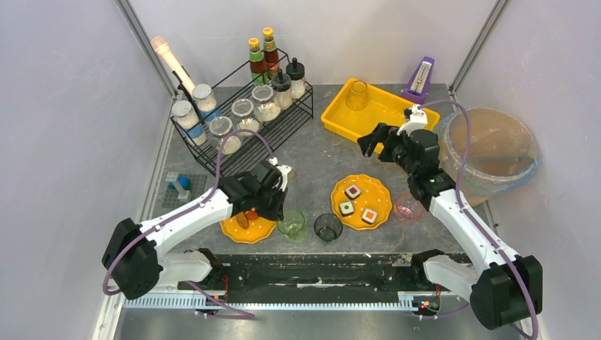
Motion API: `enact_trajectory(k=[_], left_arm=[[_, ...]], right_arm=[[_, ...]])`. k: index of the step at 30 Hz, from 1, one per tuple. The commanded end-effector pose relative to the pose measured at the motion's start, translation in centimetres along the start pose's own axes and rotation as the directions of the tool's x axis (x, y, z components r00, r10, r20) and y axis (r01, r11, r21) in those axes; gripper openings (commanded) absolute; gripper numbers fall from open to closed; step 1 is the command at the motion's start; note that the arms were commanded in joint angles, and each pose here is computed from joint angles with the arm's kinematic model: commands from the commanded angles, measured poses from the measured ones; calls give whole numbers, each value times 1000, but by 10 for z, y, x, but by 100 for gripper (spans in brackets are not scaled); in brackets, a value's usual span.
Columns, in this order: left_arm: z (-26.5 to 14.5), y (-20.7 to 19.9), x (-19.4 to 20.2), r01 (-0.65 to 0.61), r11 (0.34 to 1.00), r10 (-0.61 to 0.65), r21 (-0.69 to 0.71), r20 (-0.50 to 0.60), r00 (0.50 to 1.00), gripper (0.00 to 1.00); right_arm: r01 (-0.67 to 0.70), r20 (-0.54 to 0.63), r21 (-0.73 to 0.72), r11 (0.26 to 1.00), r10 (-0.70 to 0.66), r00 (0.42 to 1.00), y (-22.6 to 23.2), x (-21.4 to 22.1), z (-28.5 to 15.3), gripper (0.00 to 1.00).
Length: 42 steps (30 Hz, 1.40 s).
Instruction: Clear the kitchen counter
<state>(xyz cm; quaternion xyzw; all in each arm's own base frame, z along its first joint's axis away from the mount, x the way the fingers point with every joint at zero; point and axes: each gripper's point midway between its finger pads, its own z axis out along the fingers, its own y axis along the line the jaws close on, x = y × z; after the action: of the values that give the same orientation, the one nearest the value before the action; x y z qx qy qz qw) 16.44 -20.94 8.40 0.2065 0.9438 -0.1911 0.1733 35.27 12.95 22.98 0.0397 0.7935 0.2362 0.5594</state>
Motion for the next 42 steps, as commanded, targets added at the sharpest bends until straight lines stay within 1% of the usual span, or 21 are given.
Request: enact_trajectory(k=[1,5,7,9,13,17,19,20,23,26,27,28,32,37,39,42], left_arm=[[-24,-4,-35,24,999,-20,-24,159,987,2],[-52,-3,-64,60,998,-47,-37,284,958,2],[-64,-3,-77,107,994,-97,-12,345,934,2],[-75,-1,-91,170,985,-166,27,412,896,2],[-93,-2,-115,260,956,-293,138,529,797,2],[-109,-7,-134,324,906,-424,274,595,683,2],[-117,-7,-146,346,872,-490,346,618,616,2],[-121,-7,-151,354,852,-524,387,624,580,2],[-130,-10,-163,359,794,-608,491,621,494,2],[-141,-16,-174,337,744,-667,577,609,428,2],[-143,-17,-176,332,731,-681,596,604,415,2],[-147,-15,-179,337,717,-696,610,607,383,2],[-158,-13,-185,325,659,-752,678,586,302,2],[-167,-17,-191,281,576,-817,767,526,238,2],[-168,-20,-193,264,547,-835,794,498,233,2],[-171,-27,-197,237,526,-846,817,474,244,2]], right_arm=[[-91,-1,-124,988,92,996,24,4,-8,98],[-138,-20,-180,974,136,990,35,9,-8,98],[-171,-27,-226,959,170,985,44,10,-9,98],[-206,-40,-269,941,203,978,54,12,-10,98],[-257,-67,-327,909,249,966,71,18,-11,98],[-329,-90,-412,850,321,943,91,19,-17,98],[-360,-101,-453,816,355,930,100,19,-20,98],[-385,-118,-465,797,375,920,103,22,-22,98],[-440,-159,-526,728,424,892,119,22,-28,98],[-487,-209,-577,656,457,864,137,24,-36,98],[-495,-218,-596,632,467,857,143,23,-39,98],[-500,-220,-612,613,476,852,148,22,-42,98],[-526,-240,-636,565,502,831,156,21,-47,98],[-558,-278,-657,507,526,804,164,20,-53,98],[-565,-293,-669,483,528,797,170,22,-56,98],[-572,-305,-688,447,537,787,178,20,-60,98]])
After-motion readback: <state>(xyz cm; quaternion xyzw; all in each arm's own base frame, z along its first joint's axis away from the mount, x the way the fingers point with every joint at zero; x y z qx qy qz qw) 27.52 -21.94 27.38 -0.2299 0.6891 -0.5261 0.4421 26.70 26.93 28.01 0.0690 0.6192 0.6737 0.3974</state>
